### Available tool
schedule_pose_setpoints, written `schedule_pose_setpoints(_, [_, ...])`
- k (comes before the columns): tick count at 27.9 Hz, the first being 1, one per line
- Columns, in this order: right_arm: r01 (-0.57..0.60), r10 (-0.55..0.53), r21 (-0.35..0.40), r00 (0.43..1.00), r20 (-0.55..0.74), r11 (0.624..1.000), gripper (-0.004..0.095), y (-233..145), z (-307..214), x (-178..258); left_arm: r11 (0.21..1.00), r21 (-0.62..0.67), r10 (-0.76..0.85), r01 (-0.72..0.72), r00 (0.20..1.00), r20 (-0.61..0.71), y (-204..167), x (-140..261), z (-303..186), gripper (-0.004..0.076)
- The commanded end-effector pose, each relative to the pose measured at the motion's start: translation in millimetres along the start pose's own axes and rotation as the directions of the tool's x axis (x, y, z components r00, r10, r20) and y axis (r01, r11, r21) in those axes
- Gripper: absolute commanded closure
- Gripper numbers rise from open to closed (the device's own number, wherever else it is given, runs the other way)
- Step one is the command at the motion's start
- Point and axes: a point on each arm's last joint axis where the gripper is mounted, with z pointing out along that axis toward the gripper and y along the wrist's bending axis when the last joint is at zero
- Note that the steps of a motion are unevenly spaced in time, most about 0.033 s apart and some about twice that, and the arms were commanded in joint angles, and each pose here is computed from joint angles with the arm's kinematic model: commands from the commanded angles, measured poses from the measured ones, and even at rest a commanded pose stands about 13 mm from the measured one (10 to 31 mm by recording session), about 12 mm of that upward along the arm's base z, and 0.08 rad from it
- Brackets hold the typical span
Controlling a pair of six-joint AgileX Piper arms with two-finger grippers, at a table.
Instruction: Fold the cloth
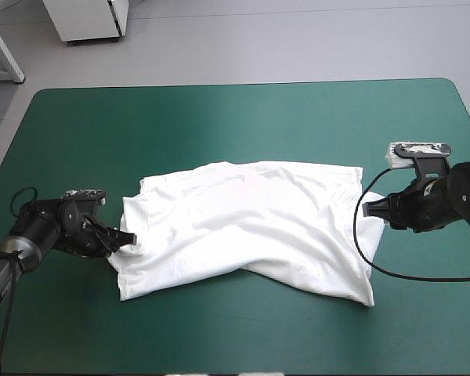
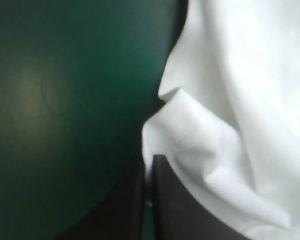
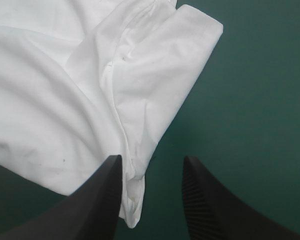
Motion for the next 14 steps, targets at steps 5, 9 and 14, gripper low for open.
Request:
schedule_pose_setpoints(5, [0.002, -0.001, -0.006, 0.998, 0.056, 1.0, 0.0538, 0.8, -15.7, -1.3, 0.991, 0.074, 0.091, -0.109, 0.974, 0.209, -32.6, -23.0, -51.0, 0.0746])
schedule_pose_setpoints(9, [0.002, -0.001, -0.006, 0.998, 0.056, 1.0, 0.0538, 0.8, -15.7, -1.3, 0.971, 0.154, 0.144, -0.181, 0.963, 0.227, -61.8, -21.4, -48.9, 0.0746])
schedule_pose_setpoints(14, [0.002, -0.001, -0.006, 0.998, 0.056, 1.0, 0.054, 0.8, -15.7, -1.3, 0.948, 0.193, 0.221, -0.253, 0.96, 0.17, -91.9, -20.4, -25.7, 0.0746])
